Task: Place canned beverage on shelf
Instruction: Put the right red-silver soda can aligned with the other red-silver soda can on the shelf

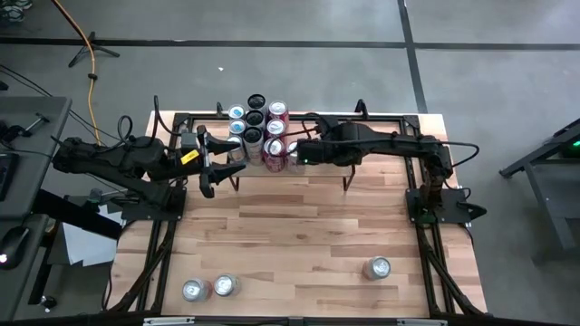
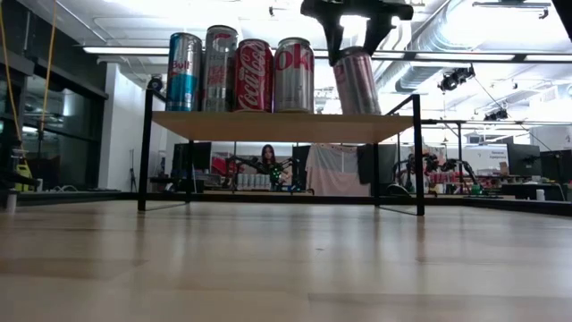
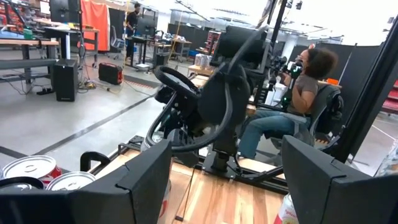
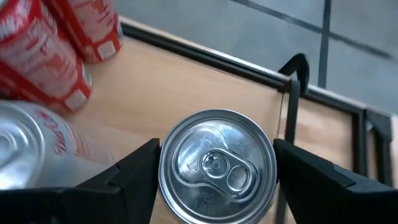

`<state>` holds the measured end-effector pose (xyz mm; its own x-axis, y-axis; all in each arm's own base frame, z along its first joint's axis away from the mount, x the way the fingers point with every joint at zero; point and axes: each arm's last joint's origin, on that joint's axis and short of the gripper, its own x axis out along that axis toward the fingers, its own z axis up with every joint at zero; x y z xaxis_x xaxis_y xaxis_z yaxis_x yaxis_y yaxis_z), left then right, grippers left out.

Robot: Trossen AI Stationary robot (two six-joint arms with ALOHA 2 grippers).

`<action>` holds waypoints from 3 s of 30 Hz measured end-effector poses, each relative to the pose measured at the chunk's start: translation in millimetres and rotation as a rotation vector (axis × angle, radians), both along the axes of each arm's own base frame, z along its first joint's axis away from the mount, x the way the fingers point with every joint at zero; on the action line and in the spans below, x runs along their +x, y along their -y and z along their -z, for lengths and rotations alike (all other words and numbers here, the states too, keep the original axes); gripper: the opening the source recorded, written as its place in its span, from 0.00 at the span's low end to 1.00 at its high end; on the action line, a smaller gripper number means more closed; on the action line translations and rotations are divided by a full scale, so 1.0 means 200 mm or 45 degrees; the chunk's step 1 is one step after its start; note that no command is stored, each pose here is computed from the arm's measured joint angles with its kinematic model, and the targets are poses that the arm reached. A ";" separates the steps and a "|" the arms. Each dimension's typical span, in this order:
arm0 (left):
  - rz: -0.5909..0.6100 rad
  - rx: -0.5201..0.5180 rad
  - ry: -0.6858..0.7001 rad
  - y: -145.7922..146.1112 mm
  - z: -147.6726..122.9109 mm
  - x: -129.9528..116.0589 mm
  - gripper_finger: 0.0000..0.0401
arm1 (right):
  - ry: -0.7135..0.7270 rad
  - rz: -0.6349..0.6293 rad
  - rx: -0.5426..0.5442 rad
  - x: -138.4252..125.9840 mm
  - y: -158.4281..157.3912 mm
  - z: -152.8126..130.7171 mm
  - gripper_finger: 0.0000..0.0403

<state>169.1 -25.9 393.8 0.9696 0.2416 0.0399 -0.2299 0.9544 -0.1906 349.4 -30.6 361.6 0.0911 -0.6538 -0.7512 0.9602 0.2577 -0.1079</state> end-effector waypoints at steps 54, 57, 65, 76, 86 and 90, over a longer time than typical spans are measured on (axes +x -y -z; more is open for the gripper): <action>-0.012 -0.103 0.343 -0.01 -0.12 -0.02 0.60 | 0.106 -1.727 0.215 0.02 0.71 -0.04 0.66; -0.017 -0.083 0.335 -0.01 -0.12 -0.02 0.60 | 0.108 -1.727 0.214 0.02 0.70 -0.04 0.69; -0.019 -0.071 0.331 -0.01 -0.12 -0.02 0.60 | 0.125 -1.690 0.227 0.03 0.71 -0.04 0.80; -0.018 -0.071 0.331 -0.01 -0.12 -0.02 0.60 | 0.161 -1.624 0.188 0.03 0.73 -0.06 0.81; -0.017 -0.071 0.331 -0.01 -0.12 -0.02 0.60 | 0.314 -1.519 0.111 -0.01 0.72 -0.26 0.81; -0.010 -0.070 0.328 -0.01 -0.12 -0.02 0.60 | 0.357 -1.432 0.194 -0.03 0.71 -0.29 0.81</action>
